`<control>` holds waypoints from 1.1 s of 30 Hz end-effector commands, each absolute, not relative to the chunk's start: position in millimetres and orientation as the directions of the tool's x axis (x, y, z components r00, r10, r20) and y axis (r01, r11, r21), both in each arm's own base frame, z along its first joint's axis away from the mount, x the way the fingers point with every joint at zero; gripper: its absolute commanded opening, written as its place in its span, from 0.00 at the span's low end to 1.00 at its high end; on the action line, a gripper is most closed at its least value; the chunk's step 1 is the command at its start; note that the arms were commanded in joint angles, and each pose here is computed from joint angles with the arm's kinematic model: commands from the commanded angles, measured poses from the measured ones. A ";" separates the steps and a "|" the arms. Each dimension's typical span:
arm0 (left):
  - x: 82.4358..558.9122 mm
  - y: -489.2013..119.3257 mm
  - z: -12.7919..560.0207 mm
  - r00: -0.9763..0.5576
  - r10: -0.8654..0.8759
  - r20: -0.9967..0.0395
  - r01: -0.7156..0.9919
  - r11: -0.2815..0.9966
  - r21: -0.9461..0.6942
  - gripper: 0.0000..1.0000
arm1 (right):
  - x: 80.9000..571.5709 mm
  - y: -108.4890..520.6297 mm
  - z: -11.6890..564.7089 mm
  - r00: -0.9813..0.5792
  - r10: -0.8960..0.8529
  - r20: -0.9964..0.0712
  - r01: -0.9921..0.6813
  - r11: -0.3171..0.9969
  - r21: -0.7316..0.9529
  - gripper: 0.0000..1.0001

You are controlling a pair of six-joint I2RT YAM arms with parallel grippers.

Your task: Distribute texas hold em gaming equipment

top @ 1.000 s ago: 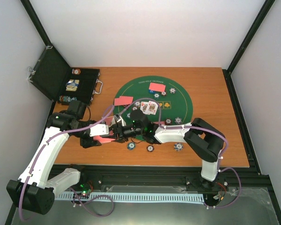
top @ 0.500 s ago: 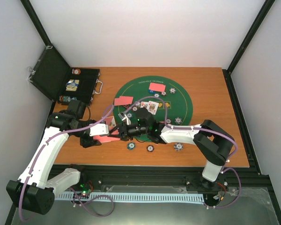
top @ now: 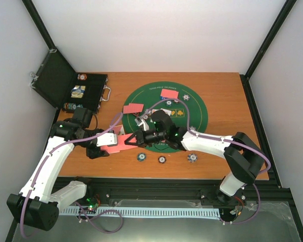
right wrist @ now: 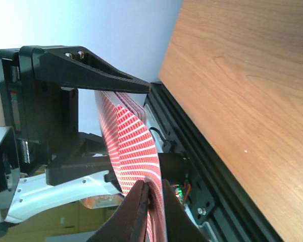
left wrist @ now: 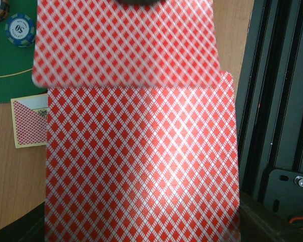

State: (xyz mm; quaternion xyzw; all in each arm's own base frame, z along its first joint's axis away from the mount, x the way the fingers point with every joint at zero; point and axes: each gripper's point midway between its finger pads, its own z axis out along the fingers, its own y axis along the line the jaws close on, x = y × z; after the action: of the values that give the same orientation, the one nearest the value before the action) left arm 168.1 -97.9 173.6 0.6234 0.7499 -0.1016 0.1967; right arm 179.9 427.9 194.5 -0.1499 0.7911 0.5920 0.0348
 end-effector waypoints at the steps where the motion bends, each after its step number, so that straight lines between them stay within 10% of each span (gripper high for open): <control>1: 172.1 -103.3 190.9 -0.124 0.879 -0.461 0.972 0.200 0.120 0.27 | 183.0 412.7 194.1 -0.945 -0.212 -0.251 -0.310 0.322 0.895 0.03; 8: 170.4 -102.5 191.6 -0.135 0.880 -0.455 0.973 0.205 0.107 0.27 | 230.9 356.3 188.6 -0.919 -0.177 -0.352 -0.389 0.543 0.744 0.03; 15: 170.2 -103.5 189.6 -0.142 0.878 -0.458 0.974 0.207 0.094 0.27 | 332.9 249.5 160.2 -0.815 -0.297 -0.497 -0.337 0.941 -0.011 0.03; 22: 168.2 -100.8 188.2 -0.145 0.883 -0.447 0.973 0.210 0.099 0.27 | 415.9 197.3 145.9 -0.738 -0.528 -0.420 -0.165 0.745 -0.647 0.03; 33: 169.6 -103.5 191.9 -0.135 0.877 -0.460 0.974 0.204 0.103 0.27 | 457.9 221.7 95.4 -0.612 -0.745 -0.265 -0.338 0.549 -0.764 0.03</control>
State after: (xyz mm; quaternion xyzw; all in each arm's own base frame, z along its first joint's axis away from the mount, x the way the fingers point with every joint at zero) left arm 167.8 -99.3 178.0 0.6223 0.7501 -0.1064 0.1972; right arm 440.3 220.9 88.4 -0.2994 0.8571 -0.3137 0.2781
